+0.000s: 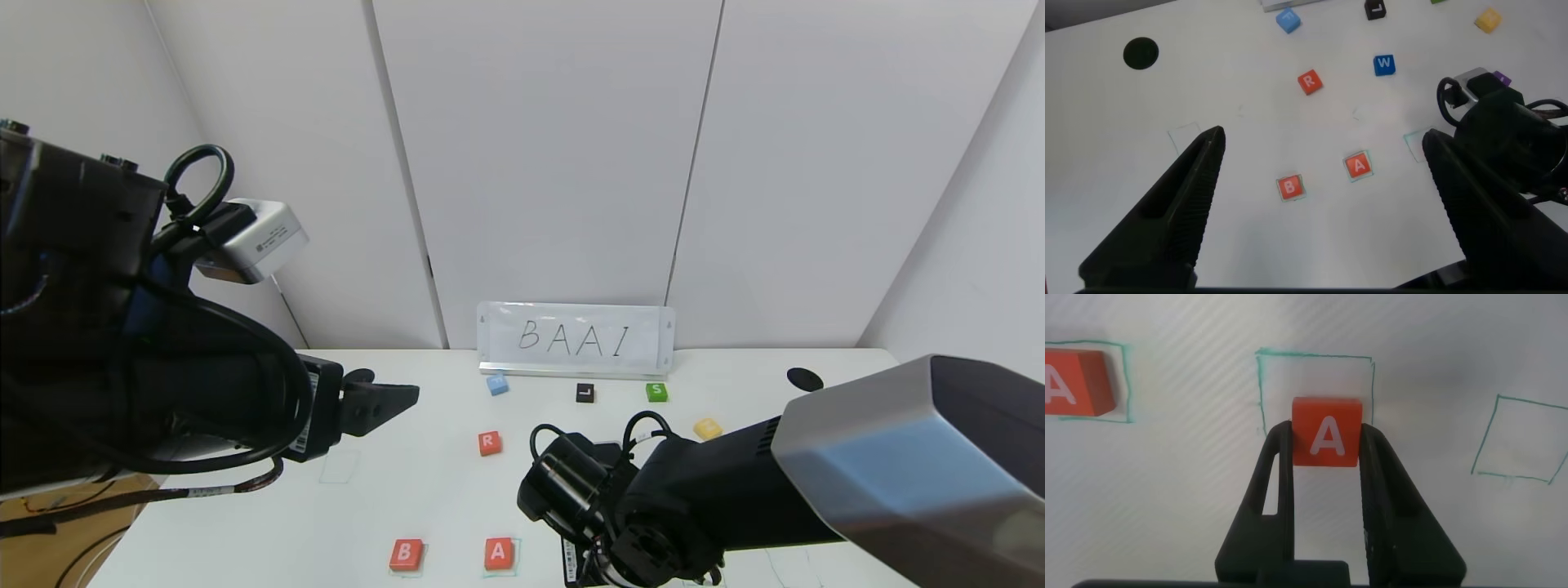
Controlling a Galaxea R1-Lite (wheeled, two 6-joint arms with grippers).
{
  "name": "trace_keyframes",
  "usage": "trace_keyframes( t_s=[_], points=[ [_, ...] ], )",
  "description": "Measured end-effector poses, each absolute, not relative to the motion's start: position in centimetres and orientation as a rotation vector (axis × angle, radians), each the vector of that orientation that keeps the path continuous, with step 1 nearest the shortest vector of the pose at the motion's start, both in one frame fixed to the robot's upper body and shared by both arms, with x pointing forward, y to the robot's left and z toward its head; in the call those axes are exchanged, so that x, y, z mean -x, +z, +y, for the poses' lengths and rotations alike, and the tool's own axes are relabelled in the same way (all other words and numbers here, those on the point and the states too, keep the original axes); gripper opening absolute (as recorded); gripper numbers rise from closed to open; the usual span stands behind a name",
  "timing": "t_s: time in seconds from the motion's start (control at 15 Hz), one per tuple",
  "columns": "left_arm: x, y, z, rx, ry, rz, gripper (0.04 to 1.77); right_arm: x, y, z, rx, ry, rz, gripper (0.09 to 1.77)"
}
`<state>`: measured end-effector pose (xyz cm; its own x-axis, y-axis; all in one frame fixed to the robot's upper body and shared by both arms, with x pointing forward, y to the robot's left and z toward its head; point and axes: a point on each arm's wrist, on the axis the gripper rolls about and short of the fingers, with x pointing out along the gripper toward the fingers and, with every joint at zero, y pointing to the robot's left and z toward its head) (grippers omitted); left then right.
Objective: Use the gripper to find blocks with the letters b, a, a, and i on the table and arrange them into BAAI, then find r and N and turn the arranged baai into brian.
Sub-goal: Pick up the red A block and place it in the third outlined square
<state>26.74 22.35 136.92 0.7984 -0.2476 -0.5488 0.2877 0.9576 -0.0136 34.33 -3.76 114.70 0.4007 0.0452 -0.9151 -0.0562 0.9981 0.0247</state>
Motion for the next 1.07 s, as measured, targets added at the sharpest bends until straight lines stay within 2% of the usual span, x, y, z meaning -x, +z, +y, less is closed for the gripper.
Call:
trace_keyframes(
  t_s=[1.07],
  points=[
    [-26.48, 136.86, 22.24, -0.081, -0.3, 0.578, 1.72, -34.26, 113.83, -3.33, -0.006, 0.053, 1.15, 0.53]
  ],
)
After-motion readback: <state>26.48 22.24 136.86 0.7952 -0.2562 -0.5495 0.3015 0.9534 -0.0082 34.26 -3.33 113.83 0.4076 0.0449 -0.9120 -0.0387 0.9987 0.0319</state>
